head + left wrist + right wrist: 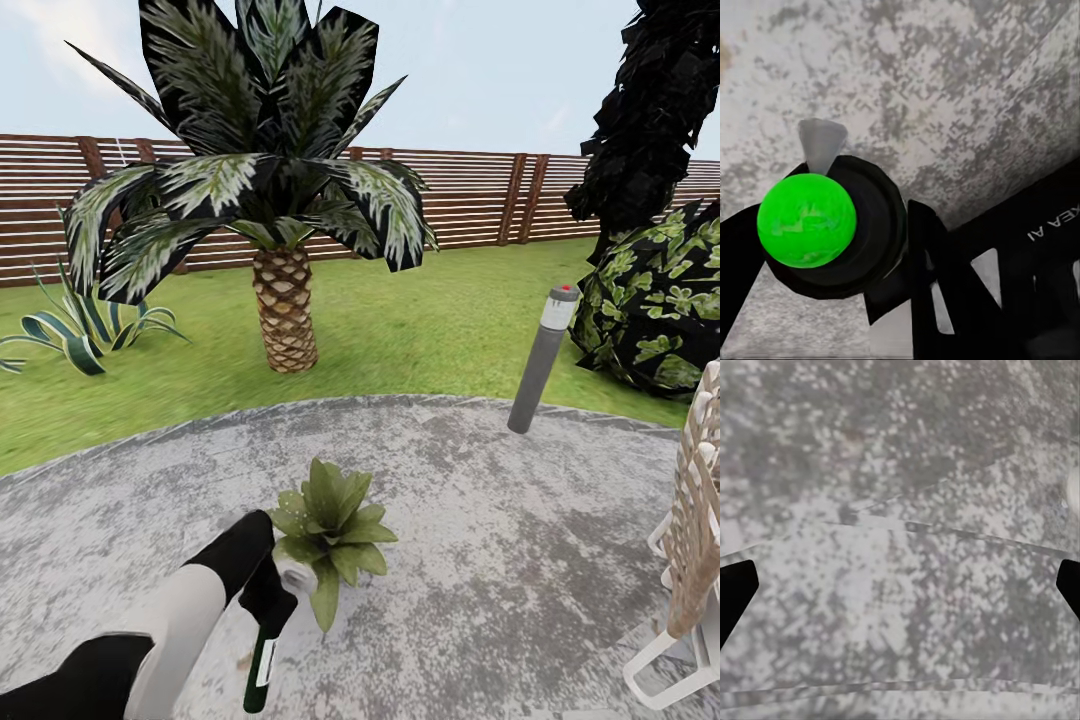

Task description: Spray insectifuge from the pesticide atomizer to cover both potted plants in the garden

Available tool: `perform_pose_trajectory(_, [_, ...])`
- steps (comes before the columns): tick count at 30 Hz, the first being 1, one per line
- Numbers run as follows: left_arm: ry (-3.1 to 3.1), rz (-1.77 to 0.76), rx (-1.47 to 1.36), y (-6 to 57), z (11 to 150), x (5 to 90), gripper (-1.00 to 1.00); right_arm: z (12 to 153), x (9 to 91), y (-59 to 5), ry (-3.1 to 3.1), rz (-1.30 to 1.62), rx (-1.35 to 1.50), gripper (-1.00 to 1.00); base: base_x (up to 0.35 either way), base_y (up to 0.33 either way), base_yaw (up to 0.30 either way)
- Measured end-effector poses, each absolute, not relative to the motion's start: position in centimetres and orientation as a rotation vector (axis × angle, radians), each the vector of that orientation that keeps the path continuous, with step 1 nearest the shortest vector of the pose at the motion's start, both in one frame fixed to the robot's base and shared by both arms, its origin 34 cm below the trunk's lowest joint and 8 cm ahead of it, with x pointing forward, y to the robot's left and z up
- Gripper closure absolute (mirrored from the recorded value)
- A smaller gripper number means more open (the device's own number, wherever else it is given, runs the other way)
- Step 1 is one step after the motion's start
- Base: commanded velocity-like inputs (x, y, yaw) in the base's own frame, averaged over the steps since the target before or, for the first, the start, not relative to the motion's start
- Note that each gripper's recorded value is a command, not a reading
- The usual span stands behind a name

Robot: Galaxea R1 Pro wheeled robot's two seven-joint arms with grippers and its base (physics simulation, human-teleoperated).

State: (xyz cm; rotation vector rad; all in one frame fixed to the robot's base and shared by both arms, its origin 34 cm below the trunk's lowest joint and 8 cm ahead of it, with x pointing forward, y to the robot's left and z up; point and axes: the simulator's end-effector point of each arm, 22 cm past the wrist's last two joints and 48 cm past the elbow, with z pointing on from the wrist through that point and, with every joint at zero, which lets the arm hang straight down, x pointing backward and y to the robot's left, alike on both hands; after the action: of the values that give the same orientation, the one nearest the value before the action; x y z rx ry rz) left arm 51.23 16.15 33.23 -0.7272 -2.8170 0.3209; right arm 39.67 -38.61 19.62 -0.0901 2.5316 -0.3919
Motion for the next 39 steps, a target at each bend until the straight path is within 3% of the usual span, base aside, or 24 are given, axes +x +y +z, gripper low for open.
perform_pose_trajectory(6, [-2.749, 0.227, -0.678, 21.3, 30.4, 47.1, 1.0, 19.6, 39.6, -38.6, 2.533, -0.391, -0.09, -1.0, 0.0, 0.0, 0.0])
perform_pose_trajectory(12, [-2.729, 0.298, -0.774, 15.7, 30.7, 46.6, 1.0, 19.6, 39.6, -38.6, 2.532, -0.392, -0.09, -1.0, 0.0, 0.0, 0.0])
perform_pose_trajectory(22, [-2.665, 0.26, -0.758, 17.4, 28.3, 42.1, 1.0, 19.6, 39.6, -38.6, 2.533, -0.392, -0.09, -1.0, 0.0, 0.0, 0.0])
perform_pose_trajectory(34, [-2.882, 0.205, -0.804, 16.5, 32.5, 51.6, 1.0, 19.6, 39.6, -38.6, 2.532, -0.393, -0.09, -1.0, 0.0, 0.0, 0.0])
perform_pose_trajectory(39, [-2.876, 0.161, -0.793, 18.7, 32.0, 51.4, 1.0, 19.6, 39.6, -38.6, 2.532, -0.392, -0.091, -1.0, 0.0, 0.0, -0.095])
